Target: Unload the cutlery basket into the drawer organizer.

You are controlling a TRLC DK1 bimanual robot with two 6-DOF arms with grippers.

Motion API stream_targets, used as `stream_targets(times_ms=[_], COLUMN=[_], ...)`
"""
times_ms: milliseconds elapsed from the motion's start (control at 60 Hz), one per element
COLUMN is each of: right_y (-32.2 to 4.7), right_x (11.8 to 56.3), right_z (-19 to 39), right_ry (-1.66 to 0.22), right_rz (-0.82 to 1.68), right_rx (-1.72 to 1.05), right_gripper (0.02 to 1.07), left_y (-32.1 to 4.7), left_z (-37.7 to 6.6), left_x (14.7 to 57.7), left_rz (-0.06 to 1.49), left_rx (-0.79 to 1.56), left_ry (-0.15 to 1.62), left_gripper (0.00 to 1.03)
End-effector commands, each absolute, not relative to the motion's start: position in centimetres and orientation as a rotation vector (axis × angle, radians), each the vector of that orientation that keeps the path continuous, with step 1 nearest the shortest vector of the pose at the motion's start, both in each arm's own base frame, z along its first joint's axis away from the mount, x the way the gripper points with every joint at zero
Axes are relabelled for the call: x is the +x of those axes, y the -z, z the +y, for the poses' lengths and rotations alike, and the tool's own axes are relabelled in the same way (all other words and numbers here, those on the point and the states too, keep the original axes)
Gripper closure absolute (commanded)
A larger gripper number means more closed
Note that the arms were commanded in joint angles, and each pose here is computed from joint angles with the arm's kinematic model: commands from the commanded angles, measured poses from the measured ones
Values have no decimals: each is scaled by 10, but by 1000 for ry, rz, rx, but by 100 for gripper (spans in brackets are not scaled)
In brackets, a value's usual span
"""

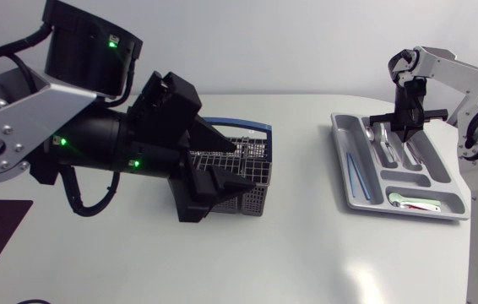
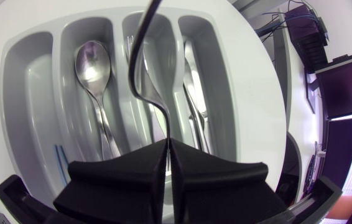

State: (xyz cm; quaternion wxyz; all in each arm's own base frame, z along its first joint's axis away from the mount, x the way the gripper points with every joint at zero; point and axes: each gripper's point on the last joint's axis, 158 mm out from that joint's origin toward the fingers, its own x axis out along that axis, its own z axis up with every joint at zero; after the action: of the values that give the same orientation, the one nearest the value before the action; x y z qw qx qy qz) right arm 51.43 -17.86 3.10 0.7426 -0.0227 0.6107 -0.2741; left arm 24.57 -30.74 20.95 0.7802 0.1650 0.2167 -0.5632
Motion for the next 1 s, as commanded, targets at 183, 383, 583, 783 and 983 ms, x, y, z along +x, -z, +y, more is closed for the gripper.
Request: stream_targets(times_ms=[183, 383, 583, 783, 983], right_y=[-13, -13, -23, -23, -52], right_x=[522, 523, 525, 522, 509], right_z=[-175, -173, -170, -163, -148], right_ry=[611, 629, 613, 601, 588], right_rz=[1383, 1365, 1349, 1366, 1375], right_rx=[46, 127, 142, 129, 116], right_gripper=[102, 102, 43, 6, 6], left_y=[-220, -223, -228, -230, -230], left_z=[-310, -307, -307, -308, -306], left_x=[244, 244, 244, 243, 241], left_rz=[453, 446, 438, 433, 438], left_rx=[357, 356, 355, 354, 355], left_ry=[1219, 1215, 1213, 1216, 1217], left_gripper=[5, 5, 5, 5, 5])
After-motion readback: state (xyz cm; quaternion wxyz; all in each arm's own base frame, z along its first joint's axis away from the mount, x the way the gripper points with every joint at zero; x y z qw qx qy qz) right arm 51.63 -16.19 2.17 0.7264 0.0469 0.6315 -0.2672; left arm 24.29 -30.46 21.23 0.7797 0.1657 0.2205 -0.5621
